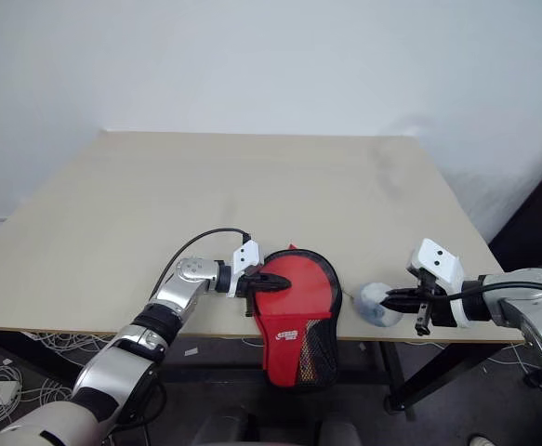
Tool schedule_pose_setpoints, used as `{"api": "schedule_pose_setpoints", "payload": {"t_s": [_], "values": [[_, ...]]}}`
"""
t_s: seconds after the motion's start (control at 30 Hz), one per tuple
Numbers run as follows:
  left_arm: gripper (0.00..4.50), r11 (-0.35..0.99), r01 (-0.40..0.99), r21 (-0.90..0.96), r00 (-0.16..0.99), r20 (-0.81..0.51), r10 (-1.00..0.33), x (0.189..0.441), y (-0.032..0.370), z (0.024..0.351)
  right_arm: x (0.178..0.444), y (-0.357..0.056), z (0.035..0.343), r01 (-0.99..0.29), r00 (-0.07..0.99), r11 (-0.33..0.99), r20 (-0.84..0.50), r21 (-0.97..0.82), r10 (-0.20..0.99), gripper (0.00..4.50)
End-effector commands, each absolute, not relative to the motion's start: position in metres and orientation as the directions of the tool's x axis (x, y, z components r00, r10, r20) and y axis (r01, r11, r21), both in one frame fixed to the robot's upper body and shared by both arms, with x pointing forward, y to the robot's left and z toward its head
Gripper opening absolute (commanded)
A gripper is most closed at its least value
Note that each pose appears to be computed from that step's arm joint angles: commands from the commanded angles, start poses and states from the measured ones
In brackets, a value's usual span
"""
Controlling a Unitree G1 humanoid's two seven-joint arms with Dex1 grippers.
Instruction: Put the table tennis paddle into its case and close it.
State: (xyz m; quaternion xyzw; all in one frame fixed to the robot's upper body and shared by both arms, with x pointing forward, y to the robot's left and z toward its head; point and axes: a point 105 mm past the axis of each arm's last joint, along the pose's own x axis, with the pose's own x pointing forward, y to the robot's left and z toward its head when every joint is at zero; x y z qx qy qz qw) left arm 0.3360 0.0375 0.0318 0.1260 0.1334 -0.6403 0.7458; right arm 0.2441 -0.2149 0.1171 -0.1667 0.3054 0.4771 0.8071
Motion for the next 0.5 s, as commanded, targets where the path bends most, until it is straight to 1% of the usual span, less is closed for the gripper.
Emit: {"api": "schedule_pose_setpoints", "payload": {"t_s": [0.03, 0.3, 0.5], "values": [[0.0, 0.142, 0.988, -0.069, 0.092, -0.478, -0.873, 0.321, 0.046, -0.004, 0.237, -0.214, 0.133, -0.891, 0.345, 0.455, -0.648, 0.002, 0.679, 0.01], [0.0, 0.135, 0.989, -0.064, 0.088, -0.481, -0.872, 0.322, 0.045, -0.003, 0.207, -0.207, 0.13, -0.926, 0.223, 0.369, -0.672, 0.08, 0.706, 0.01], [0.0, 0.134, 0.989, -0.062, 0.088, -0.483, -0.871, 0.323, 0.045, -0.003, 0.192, -0.204, 0.128, -0.935, 0.167, 0.333, -0.676, 0.122, 0.717, 0.01]]}}
